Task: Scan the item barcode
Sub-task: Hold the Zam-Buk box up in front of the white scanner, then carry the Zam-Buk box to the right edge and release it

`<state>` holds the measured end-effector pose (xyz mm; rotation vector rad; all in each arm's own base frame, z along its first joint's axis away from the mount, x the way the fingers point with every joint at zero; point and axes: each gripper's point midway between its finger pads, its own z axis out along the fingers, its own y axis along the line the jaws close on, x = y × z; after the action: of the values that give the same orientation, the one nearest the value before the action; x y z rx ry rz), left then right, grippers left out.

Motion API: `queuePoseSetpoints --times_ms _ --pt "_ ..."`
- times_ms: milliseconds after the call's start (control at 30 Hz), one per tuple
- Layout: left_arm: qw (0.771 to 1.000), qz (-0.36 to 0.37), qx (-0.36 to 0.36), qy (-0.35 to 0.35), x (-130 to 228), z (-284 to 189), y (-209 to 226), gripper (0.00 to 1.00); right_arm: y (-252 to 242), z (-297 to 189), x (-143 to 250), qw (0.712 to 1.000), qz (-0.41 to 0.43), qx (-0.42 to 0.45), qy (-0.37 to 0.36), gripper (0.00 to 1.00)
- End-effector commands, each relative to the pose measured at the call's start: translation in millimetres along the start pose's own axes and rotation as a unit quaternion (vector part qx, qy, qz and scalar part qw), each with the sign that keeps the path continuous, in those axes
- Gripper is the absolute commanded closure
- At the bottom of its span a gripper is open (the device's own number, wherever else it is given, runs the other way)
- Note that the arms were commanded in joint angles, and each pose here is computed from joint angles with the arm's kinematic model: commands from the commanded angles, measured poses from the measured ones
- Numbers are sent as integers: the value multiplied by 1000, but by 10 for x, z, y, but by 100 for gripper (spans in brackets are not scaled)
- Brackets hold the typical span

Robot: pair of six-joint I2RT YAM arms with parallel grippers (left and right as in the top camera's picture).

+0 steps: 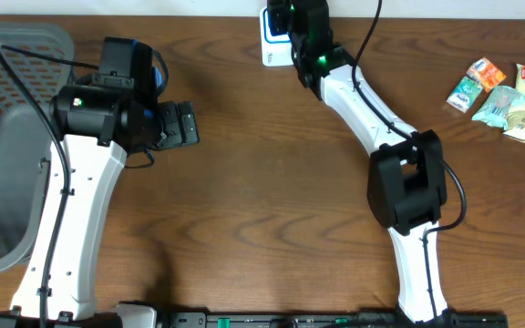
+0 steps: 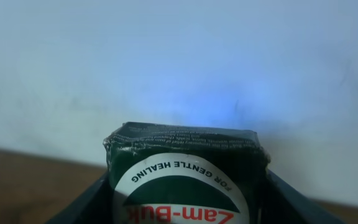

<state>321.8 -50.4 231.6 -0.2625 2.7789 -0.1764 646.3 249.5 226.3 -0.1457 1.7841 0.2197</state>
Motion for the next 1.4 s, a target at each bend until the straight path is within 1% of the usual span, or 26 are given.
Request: queuePoseSetpoints --times_ms 0,167,367,533,633,667,767,800,967,1100,1133,1267,1300,1367 --pt "1000 0 -3 -2 -10 -7 14 2 -110 177 179 999 -20 22 -15 48" --pt "1000 0 -3 -2 -10 -7 14 2 -135 306 307 999 -15 22 -41 54" --pt "1000 0 -3 -2 -10 -7 14 2 -138 341 370 999 -14 22 -44 54" --pt "1000 0 -3 -2 -11 -7 16 2 -170 318 213 997 -8 33 -75 53" --pt "1000 0 -3 -2 -10 -7 14 2 -298 268 97 994 -3 68 -85 55" --pt "1000 0 -3 -2 -10 -7 14 2 -396 223 17 992 -1 92 -88 57" --pt "1000 0 -3 -2 -10 -7 14 2 -578 132 -110 988 1 129 -84 56" --pt "1000 0 -3 -2 -10 -7 14 2 -638 106 -129 987 0 140 -79 58" --pt "1000 0 -3 -2 -10 -7 14 2 -1143 -67 -139 982 -13 189 -12 63" --pt "1000 0 -3 -2 -10 -7 14 2 -1696 -236 -68 972 -17 231 43 63" --pt "1000 0 -3 -2 -10 -7 14 2 -1999 -334 20 964 -18 257 74 62" --pt "1000 0 -3 -2 -10 -7 14 2 -2627 -571 350 940 -26 300 157 62" --pt "1000 0 -3 -2 -10 -7 14 2 -2773 -650 453 933 -27 311 182 64" --pt "1000 0 -3 -2 -10 -7 14 2 -3085 -848 666 914 -22 332 232 72"
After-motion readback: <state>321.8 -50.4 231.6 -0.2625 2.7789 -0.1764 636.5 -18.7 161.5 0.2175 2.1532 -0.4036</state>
